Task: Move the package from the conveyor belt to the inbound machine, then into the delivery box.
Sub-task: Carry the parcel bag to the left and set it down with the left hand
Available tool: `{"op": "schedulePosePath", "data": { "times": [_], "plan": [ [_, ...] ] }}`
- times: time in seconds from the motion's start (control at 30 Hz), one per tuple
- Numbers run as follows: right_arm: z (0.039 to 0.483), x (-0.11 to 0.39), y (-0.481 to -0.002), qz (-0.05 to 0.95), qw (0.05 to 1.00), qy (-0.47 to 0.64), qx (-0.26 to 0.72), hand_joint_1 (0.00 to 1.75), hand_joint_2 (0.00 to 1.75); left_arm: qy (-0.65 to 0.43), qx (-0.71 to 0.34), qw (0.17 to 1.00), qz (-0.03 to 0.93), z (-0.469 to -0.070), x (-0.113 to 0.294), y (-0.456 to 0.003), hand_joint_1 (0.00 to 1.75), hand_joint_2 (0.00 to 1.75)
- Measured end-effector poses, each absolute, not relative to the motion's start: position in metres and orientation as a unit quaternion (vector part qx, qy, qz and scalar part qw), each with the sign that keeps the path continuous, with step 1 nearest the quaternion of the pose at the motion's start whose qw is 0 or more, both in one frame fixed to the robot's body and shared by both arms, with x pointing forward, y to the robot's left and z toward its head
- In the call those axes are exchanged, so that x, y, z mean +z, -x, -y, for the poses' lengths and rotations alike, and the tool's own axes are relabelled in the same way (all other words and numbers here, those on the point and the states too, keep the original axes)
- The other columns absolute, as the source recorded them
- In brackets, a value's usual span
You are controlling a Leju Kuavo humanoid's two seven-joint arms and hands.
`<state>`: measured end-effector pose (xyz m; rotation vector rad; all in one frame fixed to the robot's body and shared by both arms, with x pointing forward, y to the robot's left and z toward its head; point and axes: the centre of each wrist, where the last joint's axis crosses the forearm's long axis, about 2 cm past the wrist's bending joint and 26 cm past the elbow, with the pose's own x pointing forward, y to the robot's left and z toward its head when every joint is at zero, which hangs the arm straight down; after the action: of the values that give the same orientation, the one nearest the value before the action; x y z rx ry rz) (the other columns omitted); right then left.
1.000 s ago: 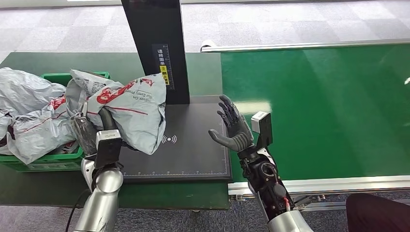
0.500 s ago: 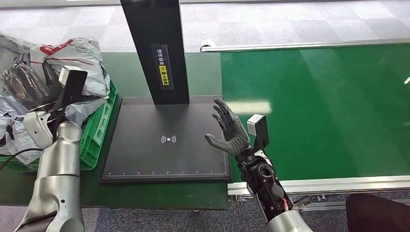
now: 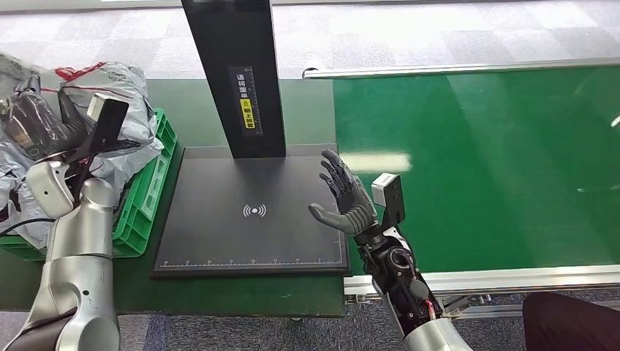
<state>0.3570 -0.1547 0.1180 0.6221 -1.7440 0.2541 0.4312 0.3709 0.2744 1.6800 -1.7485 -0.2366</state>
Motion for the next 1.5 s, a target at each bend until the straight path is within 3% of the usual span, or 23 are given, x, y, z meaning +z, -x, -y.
{"op": "schedulePosePath", "data": {
  "times": [0.27,0.43,0.57,0.63,0.77,0.8,0.93,1.07,1.2,1.5],
  "plan": [
    [0.163,0.108,-0.348,0.744,0.609,-0.255,0.102,0.00,1.75,-0.701,-0.116,0.423,0.563,-0.412,0.282,-0.457,1.75,1.75],
    [0.169,0.106,-0.344,0.743,0.611,-0.255,0.103,0.00,1.75,-0.642,-0.193,0.611,0.421,-0.403,0.255,-0.470,1.75,1.75],
    [0.171,0.106,-0.344,0.742,0.611,-0.253,0.111,0.00,1.75,-0.600,-0.274,0.677,0.326,-0.390,0.236,-0.472,1.72,1.75],
    [0.171,0.106,-0.345,0.742,0.610,-0.253,0.116,0.00,1.75,-0.586,-0.292,0.695,0.298,-0.388,0.236,-0.474,1.52,1.75],
    [0.171,0.107,-0.345,0.742,0.609,-0.253,0.122,0.00,1.75,-0.578,-0.298,0.705,0.282,-0.391,0.235,-0.474,0.19,1.75],
    [0.171,0.107,-0.345,0.742,0.609,-0.253,0.122,0.00,1.75,-0.577,-0.299,0.707,0.280,-0.391,0.234,-0.474,0.06,1.75],
    [0.172,0.109,-0.346,0.743,0.609,-0.251,0.123,0.00,1.75,-0.581,-0.292,0.700,0.294,-0.393,0.229,-0.472,0.00,1.75],
    [0.173,0.112,-0.346,0.745,0.609,-0.245,0.121,0.00,1.75,-0.610,-0.240,0.625,0.424,-0.395,0.219,-0.464,0.00,1.75],
    [0.173,0.116,-0.346,0.750,0.604,-0.240,0.118,0.00,1.75,-0.649,-0.224,0.508,0.520,-0.394,0.217,-0.458,0.00,0.00],
    [0.171,0.117,-0.346,0.755,0.604,-0.231,0.111,0.00,1.75,-0.657,-0.245,0.380,0.603,-0.375,0.234,-0.449,0.00,0.00]
  ]
}}
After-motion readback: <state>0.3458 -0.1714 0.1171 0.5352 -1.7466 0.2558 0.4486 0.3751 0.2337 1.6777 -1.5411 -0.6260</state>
